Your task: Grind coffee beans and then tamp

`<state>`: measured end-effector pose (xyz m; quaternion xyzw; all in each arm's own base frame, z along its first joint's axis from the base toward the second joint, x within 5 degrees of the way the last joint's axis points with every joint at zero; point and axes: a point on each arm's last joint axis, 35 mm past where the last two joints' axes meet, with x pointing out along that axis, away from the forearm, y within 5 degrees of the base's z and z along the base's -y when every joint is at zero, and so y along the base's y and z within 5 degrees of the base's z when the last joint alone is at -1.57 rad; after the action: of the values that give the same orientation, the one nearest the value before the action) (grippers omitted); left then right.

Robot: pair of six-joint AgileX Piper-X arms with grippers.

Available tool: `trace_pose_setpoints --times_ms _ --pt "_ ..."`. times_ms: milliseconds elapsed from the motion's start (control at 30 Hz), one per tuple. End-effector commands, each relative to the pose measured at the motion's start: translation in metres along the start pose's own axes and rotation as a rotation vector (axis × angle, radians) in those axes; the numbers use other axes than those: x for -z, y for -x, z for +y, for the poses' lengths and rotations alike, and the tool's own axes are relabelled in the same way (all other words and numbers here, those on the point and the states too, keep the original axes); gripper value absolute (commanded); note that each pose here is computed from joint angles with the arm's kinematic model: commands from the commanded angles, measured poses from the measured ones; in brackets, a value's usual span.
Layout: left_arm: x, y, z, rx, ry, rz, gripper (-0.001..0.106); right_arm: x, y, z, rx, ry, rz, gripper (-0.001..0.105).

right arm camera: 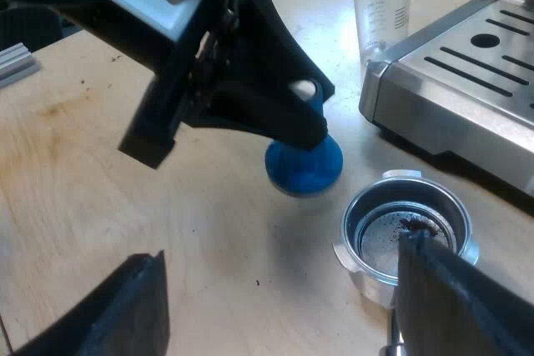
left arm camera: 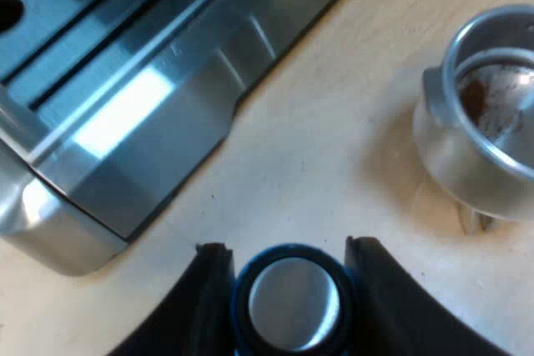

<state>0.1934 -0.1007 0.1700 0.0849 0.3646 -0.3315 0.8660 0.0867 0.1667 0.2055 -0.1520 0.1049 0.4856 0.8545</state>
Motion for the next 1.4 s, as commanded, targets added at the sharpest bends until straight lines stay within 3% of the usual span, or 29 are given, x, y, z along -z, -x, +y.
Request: trace_pose_setpoints --times_ms 33,167,400,467,533,600,667,867,933,1167,1400 --pt "-0.002 -0.006 0.002 0.001 0.030 -0.037 0.009 -0.005 0.001 -0.001 -0.002 0.010 -0.020 0.060" --pt "0.002 -0.017 0.004 0.003 0.085 -0.021 0.009 -0.005 0.001 -0.001 -0.002 0.010 -0.020 0.060" --pt "0.007 -0.023 0.005 0.005 0.098 0.018 0.012 -0.005 0.001 -0.001 -0.002 0.010 -0.020 0.060" --pt "0.007 -0.023 0.005 0.005 0.098 0.018 0.021 -0.005 0.001 -0.001 -0.002 0.010 -0.020 0.060" --pt "0.007 -0.023 0.005 0.005 0.098 0.018 0.040 -0.005 0.001 -0.001 -0.002 0.010 -0.020 0.060" --pt "0.007 -0.023 0.005 0.005 0.102 0.018 0.051 -0.005 0.001 -0.001 -0.002 0.010 -0.020 0.060" --pt "0.006 -0.023 0.005 0.005 0.131 0.015 0.058 -0.005 0.001 -0.001 -0.002 0.010 -0.020 0.060" --pt "0.004 -0.014 0.002 0.035 0.159 0.013 0.059 -0.005 0.001 -0.001 -0.002 -0.001 -0.016 0.060" --pt "0.003 -0.011 0.002 0.038 0.157 0.005 0.059 -0.005 0.001 0.000 -0.013 -0.038 -0.013 0.060" --pt "-0.013 0.039 -0.009 0.037 0.121 -0.126 0.059 -0.007 0.000 -0.001 -0.018 -0.097 0.000 0.060" --pt "-0.022 0.085 -0.020 0.035 0.101 -0.197 0.059 -0.038 0.002 -0.004 -0.039 -0.100 0.109 0.060"
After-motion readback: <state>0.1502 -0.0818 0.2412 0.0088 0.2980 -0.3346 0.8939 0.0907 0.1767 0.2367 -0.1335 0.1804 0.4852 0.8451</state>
